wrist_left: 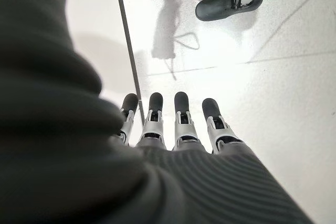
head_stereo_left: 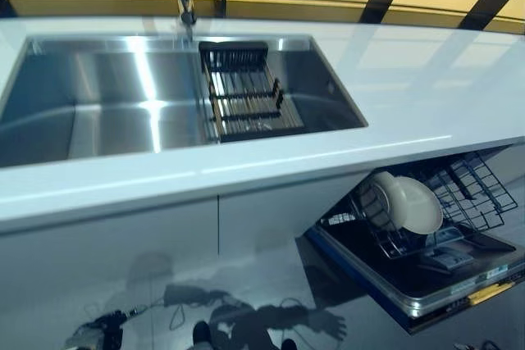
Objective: Take plates into dishwasher
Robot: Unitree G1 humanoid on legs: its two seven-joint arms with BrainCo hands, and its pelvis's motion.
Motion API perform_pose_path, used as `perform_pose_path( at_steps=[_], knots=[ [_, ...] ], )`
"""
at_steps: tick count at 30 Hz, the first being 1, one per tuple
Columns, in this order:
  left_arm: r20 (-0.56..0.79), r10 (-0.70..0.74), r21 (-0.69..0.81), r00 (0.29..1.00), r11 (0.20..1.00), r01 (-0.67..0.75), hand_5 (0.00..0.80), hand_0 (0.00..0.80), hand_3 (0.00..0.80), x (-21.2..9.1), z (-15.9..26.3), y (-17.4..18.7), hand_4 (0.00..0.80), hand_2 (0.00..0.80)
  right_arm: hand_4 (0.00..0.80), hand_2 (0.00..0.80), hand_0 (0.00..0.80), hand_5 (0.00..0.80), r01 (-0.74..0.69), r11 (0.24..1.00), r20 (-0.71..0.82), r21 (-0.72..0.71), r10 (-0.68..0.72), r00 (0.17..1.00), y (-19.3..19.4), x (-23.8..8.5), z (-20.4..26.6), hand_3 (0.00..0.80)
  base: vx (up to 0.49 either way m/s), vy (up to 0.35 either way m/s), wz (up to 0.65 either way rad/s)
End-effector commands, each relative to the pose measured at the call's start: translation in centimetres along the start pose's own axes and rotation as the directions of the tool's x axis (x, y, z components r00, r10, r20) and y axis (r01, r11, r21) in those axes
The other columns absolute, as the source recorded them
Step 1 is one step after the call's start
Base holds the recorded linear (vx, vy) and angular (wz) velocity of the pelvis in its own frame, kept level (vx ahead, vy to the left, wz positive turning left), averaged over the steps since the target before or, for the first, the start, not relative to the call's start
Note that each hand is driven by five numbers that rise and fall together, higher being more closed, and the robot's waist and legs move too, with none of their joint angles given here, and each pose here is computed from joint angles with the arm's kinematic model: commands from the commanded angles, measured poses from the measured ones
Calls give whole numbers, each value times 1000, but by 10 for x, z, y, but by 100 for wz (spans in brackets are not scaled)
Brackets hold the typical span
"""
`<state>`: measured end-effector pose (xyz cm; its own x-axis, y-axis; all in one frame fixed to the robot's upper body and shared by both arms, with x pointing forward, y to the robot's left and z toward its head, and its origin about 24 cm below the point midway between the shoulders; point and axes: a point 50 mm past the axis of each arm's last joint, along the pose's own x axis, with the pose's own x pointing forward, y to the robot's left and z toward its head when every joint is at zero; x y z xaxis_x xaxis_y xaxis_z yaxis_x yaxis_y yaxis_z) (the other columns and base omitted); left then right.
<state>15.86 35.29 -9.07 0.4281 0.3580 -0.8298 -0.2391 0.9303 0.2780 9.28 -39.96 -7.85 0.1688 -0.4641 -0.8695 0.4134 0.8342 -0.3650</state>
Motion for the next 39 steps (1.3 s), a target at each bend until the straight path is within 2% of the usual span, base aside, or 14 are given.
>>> perform_pose_path(
  at_steps=[1, 7, 12, 14, 16, 19, 23, 27, 33, 39],
  knots=[
    [29, -23, -42, 999, 999, 24, 0, 0, 0, 0, 7, -4, 0, 0, 0, 0, 0, 0, 27, 998, -21, 62, -26, 999, 0, 2, -14, 0, -364, -182, 33],
    [-15, -53, -51, 998, 997, 52, 0, 0, 0, 2, -7, -15, 0, 0, 0, 0, 0, 0, -35, 996, -61, 80, 40, 997, 35, 5, -8, 0, -398, -198, 4],
    [-150, -46, -171, 988, 985, 20, 0, 0, 0, -5, -73, -24, 0, 0, 0, 0, 0, 0, -9, 993, -192, 114, 31, 981, 43, 7, -44, 0, -198, -215, 6],
    [-166, -53, -173, 985, 985, 24, 0, 0, 0, -6, -81, -30, 0, 0, 0, 0, 0, 0, -1, 990, -223, 140, 33, 974, 48, 7, -52, 0, -79, -107, 29],
    [-179, -87, -135, 980, 989, 63, 0, 0, 0, -7, -93, -46, 0, 0, 0, 0, 0, 0, 54, 979, -302, 195, 8, 953, 67, 6, -82, 0, -86, -67, 68],
    [-169, -124, -105, 978, 989, 108, 0, 0, 0, -7, -94, -58, 0, 0, 0, 0, 0, 0, 83, 954, -346, 289, 24, 938, 75, 5, -98, 0, -131, 6, 83],
    [-150, -158, -56, 976, 987, 151, 0, 0, 0, -6, -89, -68, 0, 0, 0, 0, 0, 0, 97, 940, -369, 328, 33, 929, 79, 3, -110, 0, -69, 146, 16],
    [-125, -193, -12, 973, 981, 193, 0, 0, 0, -3, -74, -76, 0, 0, 0, 0, 0, 0, 146, 910, -355, 387, 2, 935, 70, 5, -106, 0, -115, 156, 27],
    [-85, -226, -46, 970, 974, 223, 0, 0, 0, -2, -64, -86, 0, 0, 0, 0, 0, 0, 115, 872, -316, 476, 48, 947, 73, 6, -85, 0, -175, 72, -12],
    [-77, -247, -41, 966, 969, 245, 0, 0, 0, -2, -62, -93, 0, 0, 0, 0, 0, 0, 123, 893, -309, 434, 19, 951, 73, 7, -71, 0, -110, 42, -6]
  ],
)
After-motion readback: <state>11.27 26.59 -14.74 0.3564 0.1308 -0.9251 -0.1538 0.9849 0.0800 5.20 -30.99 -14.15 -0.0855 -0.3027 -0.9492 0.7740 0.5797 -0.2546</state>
